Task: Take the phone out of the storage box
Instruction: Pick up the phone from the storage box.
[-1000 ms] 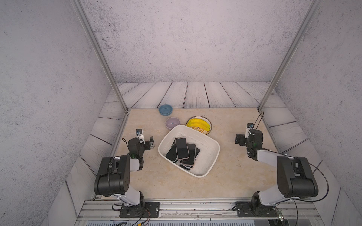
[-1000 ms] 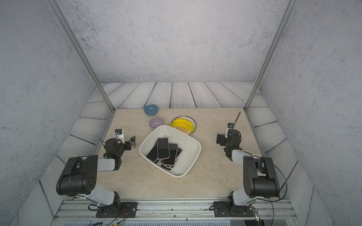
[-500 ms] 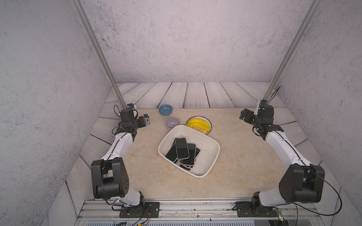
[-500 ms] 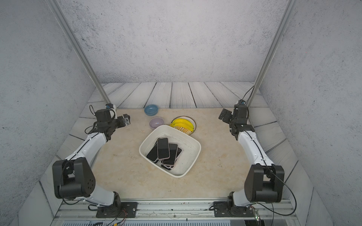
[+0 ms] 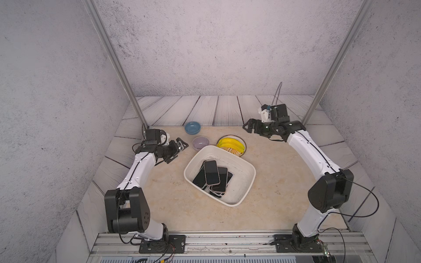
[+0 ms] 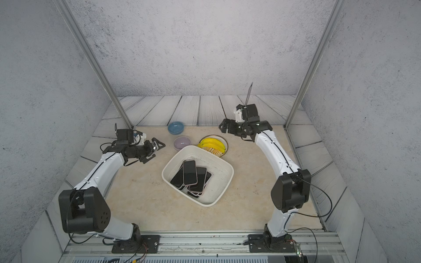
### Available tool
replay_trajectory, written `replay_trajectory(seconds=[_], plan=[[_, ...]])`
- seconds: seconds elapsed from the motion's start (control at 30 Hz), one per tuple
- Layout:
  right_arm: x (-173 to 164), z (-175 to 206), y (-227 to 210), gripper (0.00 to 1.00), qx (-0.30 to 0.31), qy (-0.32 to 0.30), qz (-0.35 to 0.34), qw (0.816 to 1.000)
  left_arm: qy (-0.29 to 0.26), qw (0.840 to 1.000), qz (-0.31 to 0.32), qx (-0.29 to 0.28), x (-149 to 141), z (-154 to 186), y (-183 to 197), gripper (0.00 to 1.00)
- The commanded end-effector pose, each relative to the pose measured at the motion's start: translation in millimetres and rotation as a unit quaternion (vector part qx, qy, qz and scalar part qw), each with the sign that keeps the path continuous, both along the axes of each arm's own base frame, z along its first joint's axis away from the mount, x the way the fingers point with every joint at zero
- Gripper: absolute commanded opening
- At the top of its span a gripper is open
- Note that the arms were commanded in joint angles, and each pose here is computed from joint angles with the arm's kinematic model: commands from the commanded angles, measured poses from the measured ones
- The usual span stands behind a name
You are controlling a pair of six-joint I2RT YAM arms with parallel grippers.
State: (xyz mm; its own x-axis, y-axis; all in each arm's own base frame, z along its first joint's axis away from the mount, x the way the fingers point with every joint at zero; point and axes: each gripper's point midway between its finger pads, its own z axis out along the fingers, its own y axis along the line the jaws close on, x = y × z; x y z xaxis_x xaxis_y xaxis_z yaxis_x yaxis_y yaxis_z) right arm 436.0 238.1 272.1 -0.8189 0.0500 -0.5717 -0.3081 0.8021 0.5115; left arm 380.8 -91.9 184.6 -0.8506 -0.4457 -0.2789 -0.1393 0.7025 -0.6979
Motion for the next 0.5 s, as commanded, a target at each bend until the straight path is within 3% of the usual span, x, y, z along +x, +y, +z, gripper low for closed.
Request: replay_trajectory(seconds=[0.0,0.2,0.37,0.47], plan=[[-71.7,-49.0,32.1,0.99,-0.053,0.144,0.098,0.983,0.041,0.998,-0.045,-0.016,-41.9,2.1,-22.7,0.98],[-113.5,-81.6,57.1,0.91,-0.043,0.25,0.139,0.957,0.072,0.994,-0.085,0.006,-74.1,-6.9,-32.5,0.98],[-133.6,-100.7,63.9,0.88,-0.05,0.282,0.143,0.947,0.068,0.991,-0.112,0.002,-74.8,-7.3,-49.3,0.99],[-140.5,-106.3,69.1,0.89,-0.091,0.271,0.139,0.948,0.064,0.991,-0.118,0.014,-71.3,-3.5,-50.1,0.98]])
